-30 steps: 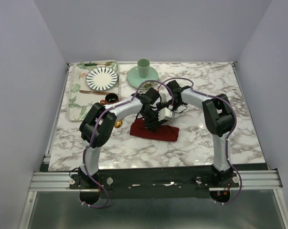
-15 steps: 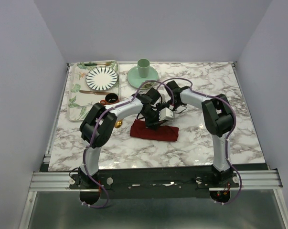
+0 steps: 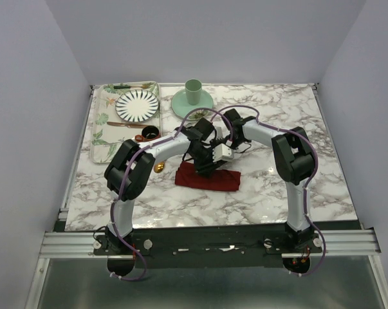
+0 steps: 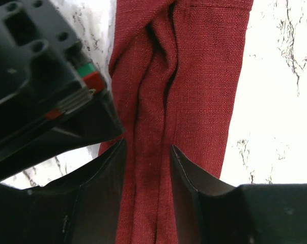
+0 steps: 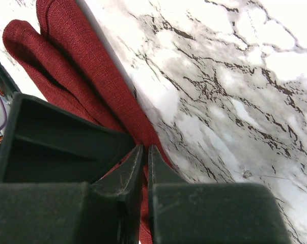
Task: Fold the napkin into a case and place the utensils inside
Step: Smooth out the smaller rectangle-folded napkin at the center of the board.
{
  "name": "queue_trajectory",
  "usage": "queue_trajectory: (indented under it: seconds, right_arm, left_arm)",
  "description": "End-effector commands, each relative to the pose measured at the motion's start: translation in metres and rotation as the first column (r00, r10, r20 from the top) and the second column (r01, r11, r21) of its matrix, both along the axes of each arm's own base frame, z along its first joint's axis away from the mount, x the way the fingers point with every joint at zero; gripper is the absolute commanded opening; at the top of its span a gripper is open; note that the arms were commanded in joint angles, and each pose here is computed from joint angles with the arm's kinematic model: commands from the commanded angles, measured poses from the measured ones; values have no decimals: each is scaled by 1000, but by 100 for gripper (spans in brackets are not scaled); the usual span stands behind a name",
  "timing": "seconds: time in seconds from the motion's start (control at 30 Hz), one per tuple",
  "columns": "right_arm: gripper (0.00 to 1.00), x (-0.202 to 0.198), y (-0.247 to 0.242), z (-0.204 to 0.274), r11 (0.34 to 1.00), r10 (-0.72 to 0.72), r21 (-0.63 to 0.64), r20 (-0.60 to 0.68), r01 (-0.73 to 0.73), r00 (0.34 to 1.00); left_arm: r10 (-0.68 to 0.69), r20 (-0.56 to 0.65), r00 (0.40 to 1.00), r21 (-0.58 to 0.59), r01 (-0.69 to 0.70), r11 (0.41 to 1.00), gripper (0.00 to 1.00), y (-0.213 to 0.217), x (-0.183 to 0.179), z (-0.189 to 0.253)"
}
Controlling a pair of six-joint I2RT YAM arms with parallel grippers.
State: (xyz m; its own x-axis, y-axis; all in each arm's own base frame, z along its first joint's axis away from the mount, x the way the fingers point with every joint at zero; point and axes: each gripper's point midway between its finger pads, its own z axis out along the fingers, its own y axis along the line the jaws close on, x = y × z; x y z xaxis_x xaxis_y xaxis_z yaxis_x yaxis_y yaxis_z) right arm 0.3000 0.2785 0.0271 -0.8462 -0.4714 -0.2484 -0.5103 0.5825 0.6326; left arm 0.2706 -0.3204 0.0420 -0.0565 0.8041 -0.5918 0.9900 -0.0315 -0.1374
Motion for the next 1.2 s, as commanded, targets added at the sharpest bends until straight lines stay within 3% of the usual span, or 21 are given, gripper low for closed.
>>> queue_trajectory:
  seconds: [0.0,0.37,0.73,1.07,1.17]
  right_arm:
    - [15,-7,2,-3,1000,27,6,-17,-27,999]
    - [15,-5,3,-2,1000,22,6,-17,-22,1000]
    - [15,-8,4,-4,1000,23,11,-30,-23,999]
    - [15,-13,6,-6,999,31,14,-45,-31,999]
    - [15,-13,7,-5,999,33,20,-44,-32,999]
  left_arm:
    - [1,0,1000,-43,-1,999,52,-4,-1,17]
    - [0,-65,998,-44,-3,999,59,-11,-7,10]
    - [21,-34,999,15,-21,1000,46,-11,0,-13]
    - [17,-2,1000,-6,-17,1000,7,-15,3,-7]
    - [15,11,1000,-16,-15,1000,5,-17,5,-3]
